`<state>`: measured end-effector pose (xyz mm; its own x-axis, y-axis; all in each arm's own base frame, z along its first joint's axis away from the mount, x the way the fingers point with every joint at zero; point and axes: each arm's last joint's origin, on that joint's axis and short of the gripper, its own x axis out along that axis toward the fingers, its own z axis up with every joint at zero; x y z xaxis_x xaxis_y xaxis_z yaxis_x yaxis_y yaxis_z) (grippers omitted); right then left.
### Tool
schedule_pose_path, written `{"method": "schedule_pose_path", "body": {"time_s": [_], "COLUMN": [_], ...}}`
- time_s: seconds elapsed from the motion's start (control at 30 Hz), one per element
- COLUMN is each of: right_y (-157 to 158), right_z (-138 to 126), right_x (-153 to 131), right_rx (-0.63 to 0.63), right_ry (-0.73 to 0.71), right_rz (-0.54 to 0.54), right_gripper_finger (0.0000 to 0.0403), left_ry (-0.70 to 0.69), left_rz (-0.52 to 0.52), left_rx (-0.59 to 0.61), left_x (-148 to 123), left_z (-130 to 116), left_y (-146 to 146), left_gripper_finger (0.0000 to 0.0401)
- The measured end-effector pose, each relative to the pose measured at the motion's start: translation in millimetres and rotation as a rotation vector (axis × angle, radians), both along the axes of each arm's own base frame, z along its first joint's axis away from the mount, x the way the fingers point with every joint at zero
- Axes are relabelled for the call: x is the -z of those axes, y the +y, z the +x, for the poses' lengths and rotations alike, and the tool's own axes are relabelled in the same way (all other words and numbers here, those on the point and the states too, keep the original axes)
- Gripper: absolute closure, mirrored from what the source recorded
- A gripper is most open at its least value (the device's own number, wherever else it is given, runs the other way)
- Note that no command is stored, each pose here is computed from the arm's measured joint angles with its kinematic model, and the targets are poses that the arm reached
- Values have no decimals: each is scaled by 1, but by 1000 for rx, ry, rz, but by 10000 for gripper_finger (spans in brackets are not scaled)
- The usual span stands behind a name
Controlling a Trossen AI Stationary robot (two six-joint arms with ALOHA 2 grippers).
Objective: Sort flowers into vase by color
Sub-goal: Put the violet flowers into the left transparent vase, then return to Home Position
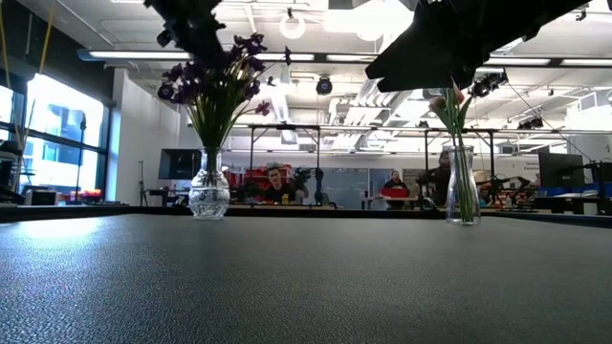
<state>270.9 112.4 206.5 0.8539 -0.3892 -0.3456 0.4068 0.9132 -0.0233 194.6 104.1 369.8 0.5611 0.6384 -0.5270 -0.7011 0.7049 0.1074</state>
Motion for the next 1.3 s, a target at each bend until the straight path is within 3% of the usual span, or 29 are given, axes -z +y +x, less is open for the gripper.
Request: {"method": "schedule_pose_path", "body": {"time_s": [0.2,0.3,0.5,0.87,1.3], "right_y": [0,0,0,0,0], "right_z": [0,0,0,0,0], "right_x": [0,0,0,0,0], "right_rx": [-1,-1,1,1,1], "right_ry": [2,1,-1,1,1], "right_rz": [-4,-3,2,2,2], "right_gripper_finger": [197,197,197,197,197], "left_ry": [39,37,24,10,-55], "left_rz": [16,23,47,14,46], "left_rx": [-13,-10,8,52,52], "left_x": [21,21,16,12,-45], "left_z": [4,4,1,0,-16], "left_y": [3,3,1,-1,-9], "left_gripper_finger": [378,392,348,206,185]}}
